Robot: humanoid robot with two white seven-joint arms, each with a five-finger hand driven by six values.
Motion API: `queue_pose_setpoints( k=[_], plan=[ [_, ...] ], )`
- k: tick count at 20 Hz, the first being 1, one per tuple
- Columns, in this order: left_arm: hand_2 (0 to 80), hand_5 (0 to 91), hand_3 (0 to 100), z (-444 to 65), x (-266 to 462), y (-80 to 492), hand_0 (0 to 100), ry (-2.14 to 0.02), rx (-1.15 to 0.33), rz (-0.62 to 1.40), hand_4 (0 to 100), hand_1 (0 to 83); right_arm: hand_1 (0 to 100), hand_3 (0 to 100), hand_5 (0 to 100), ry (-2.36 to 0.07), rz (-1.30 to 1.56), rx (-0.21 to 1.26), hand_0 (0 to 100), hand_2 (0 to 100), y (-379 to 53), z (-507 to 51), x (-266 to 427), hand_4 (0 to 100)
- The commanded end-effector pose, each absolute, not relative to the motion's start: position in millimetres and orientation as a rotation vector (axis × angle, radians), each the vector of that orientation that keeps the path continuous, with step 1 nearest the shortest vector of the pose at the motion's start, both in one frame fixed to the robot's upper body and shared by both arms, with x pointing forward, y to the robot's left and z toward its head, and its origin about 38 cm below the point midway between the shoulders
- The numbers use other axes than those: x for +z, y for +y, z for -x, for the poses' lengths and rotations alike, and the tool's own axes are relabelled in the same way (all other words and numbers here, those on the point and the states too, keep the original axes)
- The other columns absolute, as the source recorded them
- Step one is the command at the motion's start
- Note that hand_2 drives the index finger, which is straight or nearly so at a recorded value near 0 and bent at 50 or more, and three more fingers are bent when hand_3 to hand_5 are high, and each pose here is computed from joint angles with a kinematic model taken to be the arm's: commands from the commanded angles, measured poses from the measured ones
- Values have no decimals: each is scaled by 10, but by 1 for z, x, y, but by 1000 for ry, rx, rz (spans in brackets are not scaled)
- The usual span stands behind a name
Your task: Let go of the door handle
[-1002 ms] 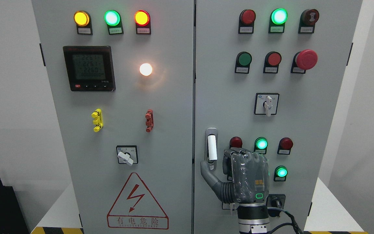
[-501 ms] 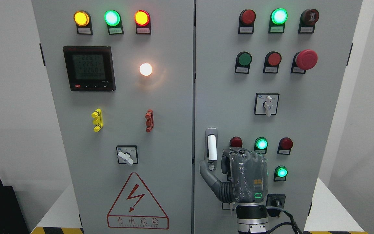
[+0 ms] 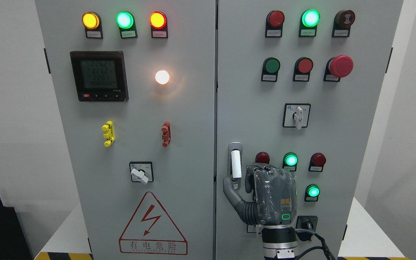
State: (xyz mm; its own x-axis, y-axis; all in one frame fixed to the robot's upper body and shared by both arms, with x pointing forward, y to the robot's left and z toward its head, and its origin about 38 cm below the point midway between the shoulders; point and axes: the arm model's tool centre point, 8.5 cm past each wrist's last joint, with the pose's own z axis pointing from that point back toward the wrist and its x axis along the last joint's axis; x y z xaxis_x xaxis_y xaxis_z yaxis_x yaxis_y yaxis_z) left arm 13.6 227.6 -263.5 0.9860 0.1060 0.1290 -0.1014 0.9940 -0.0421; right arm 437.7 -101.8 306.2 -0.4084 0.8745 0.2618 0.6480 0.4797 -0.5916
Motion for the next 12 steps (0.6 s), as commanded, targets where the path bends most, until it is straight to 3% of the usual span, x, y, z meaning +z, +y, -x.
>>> queue_pose_setpoints(
  k=[1, 10, 12],
  plan=[
    [0, 0, 0, -36, -263, 227, 120, -168, 90, 39, 0, 389, 598, 1000, 998, -2184, 1253, 551, 330, 956, -101, -438, 305, 1000],
    [0, 0, 0, -36, -263, 227, 120, -168, 90, 39, 0, 389, 658, 1000, 997, -2184, 1255, 552, 334, 954, -101, -438, 305, 1000],
    [0, 0, 0, -36, -263, 227, 120, -168, 90, 39, 0, 389, 665, 1000, 997, -2184, 1255, 552, 382, 953, -101, -438, 305, 1000]
  ],
)
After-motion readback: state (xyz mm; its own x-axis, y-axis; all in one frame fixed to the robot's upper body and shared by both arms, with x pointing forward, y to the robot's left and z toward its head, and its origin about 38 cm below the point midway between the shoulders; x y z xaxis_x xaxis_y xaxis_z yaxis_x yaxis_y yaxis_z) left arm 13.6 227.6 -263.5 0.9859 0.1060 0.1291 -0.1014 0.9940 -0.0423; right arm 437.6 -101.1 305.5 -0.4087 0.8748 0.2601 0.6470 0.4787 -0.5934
